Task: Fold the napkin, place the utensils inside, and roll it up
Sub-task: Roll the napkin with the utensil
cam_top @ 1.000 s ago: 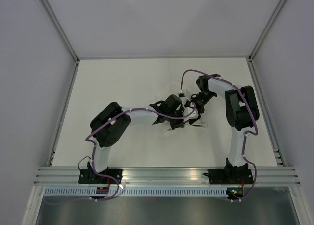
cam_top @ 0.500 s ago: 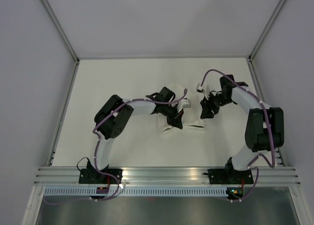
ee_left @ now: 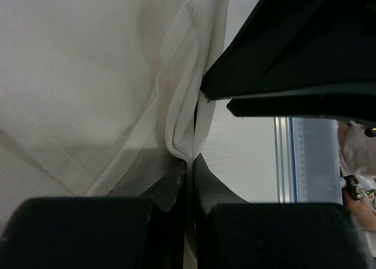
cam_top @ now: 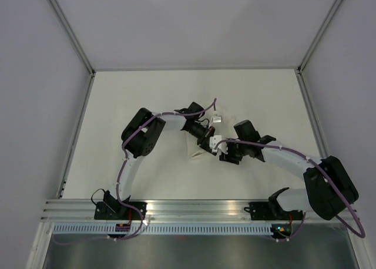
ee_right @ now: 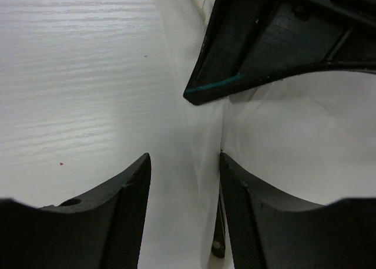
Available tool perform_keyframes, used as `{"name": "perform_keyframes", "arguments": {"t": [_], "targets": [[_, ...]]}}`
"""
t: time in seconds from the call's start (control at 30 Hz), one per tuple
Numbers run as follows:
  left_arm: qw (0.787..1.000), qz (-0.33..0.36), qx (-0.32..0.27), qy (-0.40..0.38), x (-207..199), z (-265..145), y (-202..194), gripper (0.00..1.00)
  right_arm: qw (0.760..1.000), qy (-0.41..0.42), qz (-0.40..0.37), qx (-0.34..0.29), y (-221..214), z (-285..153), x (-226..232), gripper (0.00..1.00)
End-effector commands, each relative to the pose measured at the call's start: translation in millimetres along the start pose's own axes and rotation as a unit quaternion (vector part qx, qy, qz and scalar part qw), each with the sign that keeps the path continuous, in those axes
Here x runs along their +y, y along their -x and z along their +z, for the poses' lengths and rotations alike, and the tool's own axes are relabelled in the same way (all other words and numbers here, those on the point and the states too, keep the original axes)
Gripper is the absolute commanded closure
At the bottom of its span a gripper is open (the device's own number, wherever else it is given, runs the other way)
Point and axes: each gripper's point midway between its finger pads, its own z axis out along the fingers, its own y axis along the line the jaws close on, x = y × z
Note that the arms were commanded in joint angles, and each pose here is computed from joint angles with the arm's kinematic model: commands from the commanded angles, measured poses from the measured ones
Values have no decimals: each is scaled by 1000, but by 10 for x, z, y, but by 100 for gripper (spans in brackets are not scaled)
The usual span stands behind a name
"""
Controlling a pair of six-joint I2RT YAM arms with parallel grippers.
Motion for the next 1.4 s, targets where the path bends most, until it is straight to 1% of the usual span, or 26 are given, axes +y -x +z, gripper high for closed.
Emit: {"name": "perform_keyframes", "arguments": {"t": [0.0, 0.1, 0.23, 0.47, 0.67, 0.8, 0.93, 1.0, 1.03, 1.1, 1.13, 1.2, 1.23, 1.27, 1.33, 1.37], "targets": [[996, -75, 38, 8, 167, 95, -417, 98, 994, -72, -76, -17, 212, 123, -226, 44], [996, -79, 38, 5, 168, 101, -418, 98, 992, -66, -103, -9, 207, 254, -136, 44], [996, -81, 38, 7, 187, 86, -419, 98, 991, -69, -118, 7, 138, 348, -129, 45], [995, -86, 43, 3, 186, 83, -451, 98, 990, -57, -126, 22, 46, 440, -110, 50], [995, -85, 45, 0, 182, 77, -452, 98, 990, -1, -130, 55, -110, 503, 39, 53], [996, -80, 43, 0, 184, 59, -419, 98, 988, 64, -116, 84, -250, 515, 239, 57], [996, -75, 40, 1, 178, 40, -385, 98, 984, 104, -101, 102, -324, 525, 346, 68], [997, -72, 37, 3, 175, 14, -359, 96, 982, 121, -92, 110, -352, 515, 402, 71], [997, -70, 36, 3, 169, 3, -342, 93, 982, 129, -88, 107, -342, 516, 427, 76], [998, -61, 31, 6, 137, -34, -269, 90, 980, 150, -72, 113, -355, 483, 467, 79], [998, -57, 28, 7, 121, -51, -238, 86, 980, 157, -69, 103, -283, 487, 444, 81], [999, -49, 21, 12, 100, -106, -150, 82, 976, 182, -44, 110, -327, 447, 490, 85], [999, -48, 18, 15, 103, -124, -125, 77, 976, 184, -44, 105, -280, 440, 432, 85], [999, -47, 12, 18, 83, -166, -66, 74, 972, 207, -22, 107, -322, 415, 500, 86], [999, -36, 2, 24, 73, -203, 19, 69, 969, 224, -13, 104, -314, 423, 474, 87], [999, -43, -2, 31, 82, -232, 22, 69, 965, 240, 4, 102, -332, 385, 515, 87]]}}
